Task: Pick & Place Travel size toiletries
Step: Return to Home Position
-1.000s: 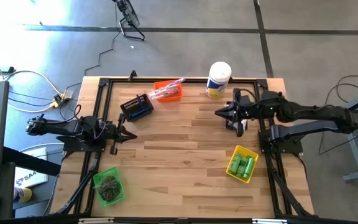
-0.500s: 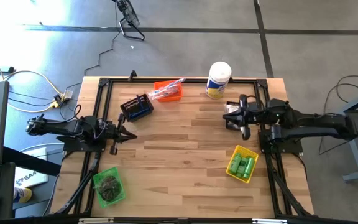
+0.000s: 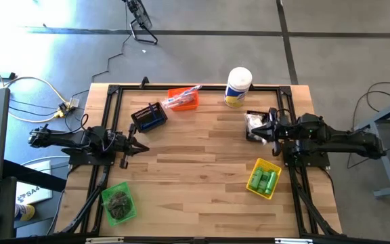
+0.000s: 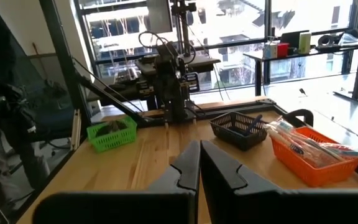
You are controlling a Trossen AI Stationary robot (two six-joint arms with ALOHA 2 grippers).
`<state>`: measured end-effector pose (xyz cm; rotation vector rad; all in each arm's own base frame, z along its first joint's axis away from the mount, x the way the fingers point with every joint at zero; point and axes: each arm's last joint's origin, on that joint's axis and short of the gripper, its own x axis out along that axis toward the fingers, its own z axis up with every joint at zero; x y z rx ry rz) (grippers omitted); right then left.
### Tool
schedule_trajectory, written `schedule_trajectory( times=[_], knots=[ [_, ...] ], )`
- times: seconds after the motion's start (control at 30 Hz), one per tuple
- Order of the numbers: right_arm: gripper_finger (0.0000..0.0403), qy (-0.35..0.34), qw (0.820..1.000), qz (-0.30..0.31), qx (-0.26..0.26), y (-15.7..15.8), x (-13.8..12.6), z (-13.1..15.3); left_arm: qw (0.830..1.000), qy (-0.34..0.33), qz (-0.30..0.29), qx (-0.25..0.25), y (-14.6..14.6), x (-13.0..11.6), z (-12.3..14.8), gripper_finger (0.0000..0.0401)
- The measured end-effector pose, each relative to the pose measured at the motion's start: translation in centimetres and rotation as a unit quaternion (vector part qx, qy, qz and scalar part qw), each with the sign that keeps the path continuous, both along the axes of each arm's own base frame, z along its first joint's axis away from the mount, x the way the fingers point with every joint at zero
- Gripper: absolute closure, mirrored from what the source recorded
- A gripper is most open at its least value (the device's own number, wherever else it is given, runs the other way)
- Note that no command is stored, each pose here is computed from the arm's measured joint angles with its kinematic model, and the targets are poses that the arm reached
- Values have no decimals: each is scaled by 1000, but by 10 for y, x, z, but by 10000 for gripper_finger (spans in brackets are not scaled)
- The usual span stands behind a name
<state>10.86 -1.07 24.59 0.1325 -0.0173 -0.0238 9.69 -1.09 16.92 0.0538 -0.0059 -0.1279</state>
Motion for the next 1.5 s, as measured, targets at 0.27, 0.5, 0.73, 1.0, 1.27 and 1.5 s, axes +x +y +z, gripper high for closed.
schedule_trajectory(
  times=[0.27,0.5,0.73,1.0,1.27,1.5],
  knots=[
    [398,1,1000,-6,1,1,-12,-6,1000,0,0,0,0,0,0,389],
    [398,18,1000,-19,13,2,-23,-12,1000,0,0,0,0,0,0,389],
    [398,14,999,-25,15,3,-33,-14,1000,0,0,0,0,0,0,389],
    [398,47,998,-24,42,4,-38,-22,1000,0,0,0,0,0,0,389],
    [398,43,998,-22,45,4,-38,-21,1000,0,0,0,0,0,0,389],
    [398,25,999,-20,43,3,-33,-27,1000,0,0,0,0,0,0,389]
  ],
)
